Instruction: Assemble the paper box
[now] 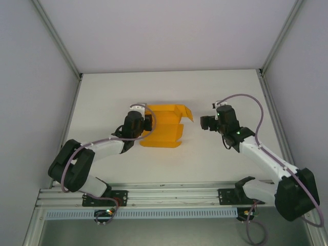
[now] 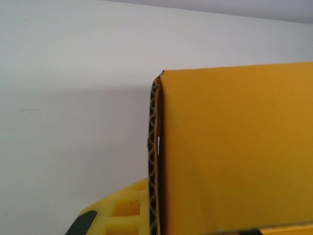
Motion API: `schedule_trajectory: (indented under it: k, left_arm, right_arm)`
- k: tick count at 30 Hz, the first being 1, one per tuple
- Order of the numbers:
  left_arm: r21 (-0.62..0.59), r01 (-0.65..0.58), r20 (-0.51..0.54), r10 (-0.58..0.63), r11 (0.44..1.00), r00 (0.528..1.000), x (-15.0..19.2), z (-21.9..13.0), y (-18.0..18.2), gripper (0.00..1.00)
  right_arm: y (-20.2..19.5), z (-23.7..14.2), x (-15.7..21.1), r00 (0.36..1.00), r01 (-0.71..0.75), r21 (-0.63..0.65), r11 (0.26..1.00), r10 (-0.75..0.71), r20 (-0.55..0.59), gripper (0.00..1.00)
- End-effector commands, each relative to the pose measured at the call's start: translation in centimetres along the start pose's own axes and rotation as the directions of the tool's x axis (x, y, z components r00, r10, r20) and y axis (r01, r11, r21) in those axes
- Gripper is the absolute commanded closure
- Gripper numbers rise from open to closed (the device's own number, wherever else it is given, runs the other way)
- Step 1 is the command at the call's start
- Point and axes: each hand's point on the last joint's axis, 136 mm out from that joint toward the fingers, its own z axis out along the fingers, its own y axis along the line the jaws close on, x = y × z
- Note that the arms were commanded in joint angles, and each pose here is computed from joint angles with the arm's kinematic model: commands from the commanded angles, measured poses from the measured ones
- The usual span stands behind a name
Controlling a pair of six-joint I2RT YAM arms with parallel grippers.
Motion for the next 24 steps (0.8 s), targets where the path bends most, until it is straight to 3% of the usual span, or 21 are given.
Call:
schedule_trajectory:
  k: [1, 15, 20, 24]
  left_arm:
    - [0.044, -0.011, 0.037, 0.009, 0.999, 0.999, -1.1, -0.4, -0.7, 1.00]
    - [0.044, -0.023, 0.029, 0.022, 0.999, 0.999, -0.4, 0.5, -1.3, 1.00]
    - [-0.004, 0.009, 0.052, -0.008, 1.000, 0.999, -0.7, 0.4, -0.7, 1.00]
    - [-0.078, 0.061, 0.106, -0.052, 0.995, 0.993, -1.4, -0.1, 1.0, 1.00]
  right_arm:
    - [3.5, 0.5, -1.5, 0.999, 0.027, -0.170, 0.985, -0.030, -0.012, 0.10]
    - [14.2, 1.9, -2.9, 0.995, 0.044, -0.550, 0.834, -0.084, -0.047, 0.21]
    - [13.5, 3.1, -2.2, 0.994, 0.027, -0.481, 0.876, -0.075, -0.081, 0.21]
    - [10.6, 3.0, -1.5, 0.995, -0.020, -0.337, 0.941, -0.016, -0.102, 0.13]
